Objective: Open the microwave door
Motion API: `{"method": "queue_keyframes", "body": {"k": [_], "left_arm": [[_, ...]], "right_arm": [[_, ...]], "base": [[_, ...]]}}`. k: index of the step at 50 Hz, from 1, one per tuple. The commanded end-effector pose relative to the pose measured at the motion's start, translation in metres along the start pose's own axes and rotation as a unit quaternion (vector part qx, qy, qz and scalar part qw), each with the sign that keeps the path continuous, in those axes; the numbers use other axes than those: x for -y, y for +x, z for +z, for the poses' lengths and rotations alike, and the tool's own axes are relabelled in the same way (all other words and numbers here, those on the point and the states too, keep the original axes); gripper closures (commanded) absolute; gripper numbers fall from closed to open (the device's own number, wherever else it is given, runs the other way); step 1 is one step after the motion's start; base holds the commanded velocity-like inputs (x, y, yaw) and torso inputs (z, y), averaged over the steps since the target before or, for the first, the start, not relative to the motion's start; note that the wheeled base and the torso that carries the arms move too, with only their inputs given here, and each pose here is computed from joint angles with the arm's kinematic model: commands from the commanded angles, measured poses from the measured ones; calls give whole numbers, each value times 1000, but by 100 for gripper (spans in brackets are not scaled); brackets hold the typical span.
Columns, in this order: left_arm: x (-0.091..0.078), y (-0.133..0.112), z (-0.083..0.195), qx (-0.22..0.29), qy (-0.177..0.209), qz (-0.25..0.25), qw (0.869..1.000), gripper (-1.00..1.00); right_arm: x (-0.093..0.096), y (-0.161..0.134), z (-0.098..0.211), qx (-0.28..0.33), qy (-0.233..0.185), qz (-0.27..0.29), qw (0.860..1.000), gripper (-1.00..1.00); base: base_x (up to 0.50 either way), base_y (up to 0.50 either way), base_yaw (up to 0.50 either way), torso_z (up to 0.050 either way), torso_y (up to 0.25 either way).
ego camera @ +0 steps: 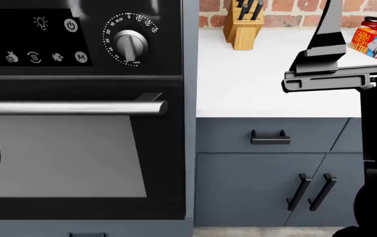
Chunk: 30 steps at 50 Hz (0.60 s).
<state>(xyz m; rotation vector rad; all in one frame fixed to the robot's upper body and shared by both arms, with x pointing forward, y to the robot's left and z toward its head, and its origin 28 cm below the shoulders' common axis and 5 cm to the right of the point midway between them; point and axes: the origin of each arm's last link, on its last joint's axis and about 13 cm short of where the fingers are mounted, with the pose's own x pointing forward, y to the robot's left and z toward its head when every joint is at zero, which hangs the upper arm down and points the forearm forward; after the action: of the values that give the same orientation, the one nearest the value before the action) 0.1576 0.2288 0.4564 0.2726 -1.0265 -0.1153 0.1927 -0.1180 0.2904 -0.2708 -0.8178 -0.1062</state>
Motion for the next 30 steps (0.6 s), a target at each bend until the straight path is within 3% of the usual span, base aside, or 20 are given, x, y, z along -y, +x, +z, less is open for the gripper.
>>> {"method": "queue_keyframes", "body": {"k": [1, 16, 30], "left_arm": [[27, 9, -7, -5, -18, -60, 998, -100], [60, 43, -38, -47, -23, -132, 990, -100], [62, 76, -63, -93, -22, -135, 986, -100]], "right_arm": [[2, -1, -1, 1, 2, -3, 1000, -100], [3, -5, -4, -3, 6, -8, 1000, -100], [3, -4, -4, -3, 6, -8, 1000, -100]], "base": [[0, 0, 0, 0, 0], [0, 0, 0, 0, 0], [0, 0, 0, 0, 0]]}}
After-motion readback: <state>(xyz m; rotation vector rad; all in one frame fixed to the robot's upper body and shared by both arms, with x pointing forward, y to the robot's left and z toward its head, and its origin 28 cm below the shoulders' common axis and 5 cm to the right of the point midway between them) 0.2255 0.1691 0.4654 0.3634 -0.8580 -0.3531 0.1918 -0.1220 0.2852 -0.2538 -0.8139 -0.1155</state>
